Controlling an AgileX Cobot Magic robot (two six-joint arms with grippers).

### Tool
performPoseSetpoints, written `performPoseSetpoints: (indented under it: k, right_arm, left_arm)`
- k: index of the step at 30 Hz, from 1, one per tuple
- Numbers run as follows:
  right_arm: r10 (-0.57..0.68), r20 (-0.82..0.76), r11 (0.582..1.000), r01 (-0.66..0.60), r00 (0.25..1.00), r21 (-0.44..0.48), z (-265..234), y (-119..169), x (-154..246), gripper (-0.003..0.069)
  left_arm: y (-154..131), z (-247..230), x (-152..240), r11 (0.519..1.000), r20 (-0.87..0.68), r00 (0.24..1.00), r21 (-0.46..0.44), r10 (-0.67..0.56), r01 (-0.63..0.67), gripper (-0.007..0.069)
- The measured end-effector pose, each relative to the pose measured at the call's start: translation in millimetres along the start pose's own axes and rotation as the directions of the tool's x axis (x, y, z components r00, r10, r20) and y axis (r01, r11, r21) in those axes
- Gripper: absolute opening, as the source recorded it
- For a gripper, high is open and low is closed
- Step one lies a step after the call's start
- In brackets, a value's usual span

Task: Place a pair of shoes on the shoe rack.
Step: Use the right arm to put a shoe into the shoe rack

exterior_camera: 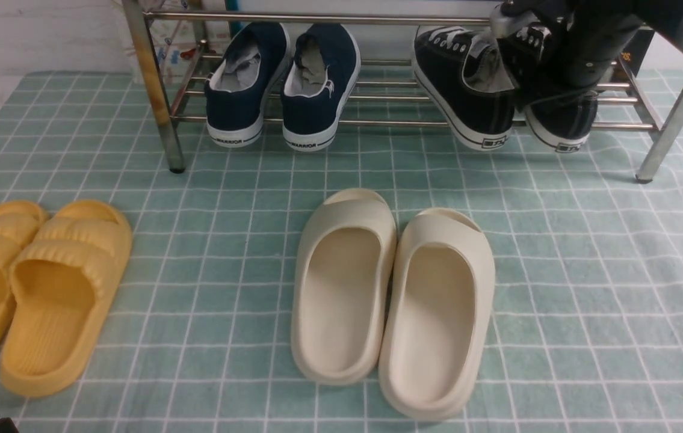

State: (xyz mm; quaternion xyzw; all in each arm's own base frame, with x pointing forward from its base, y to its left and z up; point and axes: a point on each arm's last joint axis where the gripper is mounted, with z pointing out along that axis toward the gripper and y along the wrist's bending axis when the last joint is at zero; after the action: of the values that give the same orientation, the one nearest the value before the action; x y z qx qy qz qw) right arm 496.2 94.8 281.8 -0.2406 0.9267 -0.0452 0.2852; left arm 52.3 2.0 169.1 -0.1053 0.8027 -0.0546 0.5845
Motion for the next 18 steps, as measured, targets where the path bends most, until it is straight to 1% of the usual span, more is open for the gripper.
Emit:
performPoseSetpoints:
  k: [4,14,18]
  right_arm:
    - [0.006,0.024,1.0,-0.006,1.0,-0.005,0.0,0.8,-2.3,0.0017]
    - [-0.002,0.078,1.0,0.001,0.997,0.017,9.8,-0.2,-6.3,0.0019]
    - [0.015,0.087,1.0,-0.016,0.996,0.014,15.3,0.5,-6.5,0.0031]
  left_arm:
    - [0.0,0.0,0.0,1.0,0.0,1.0,0.0,0.0,0.0,0.0238]
    - [0.0,0.0,0.0,1.0,0.0,1.0,0.0,0.0,0.0,0.0238]
    - [0.0,0.0,0.0,1.0,0.0,1.0,0.0,0.0,0.0,0.0238]
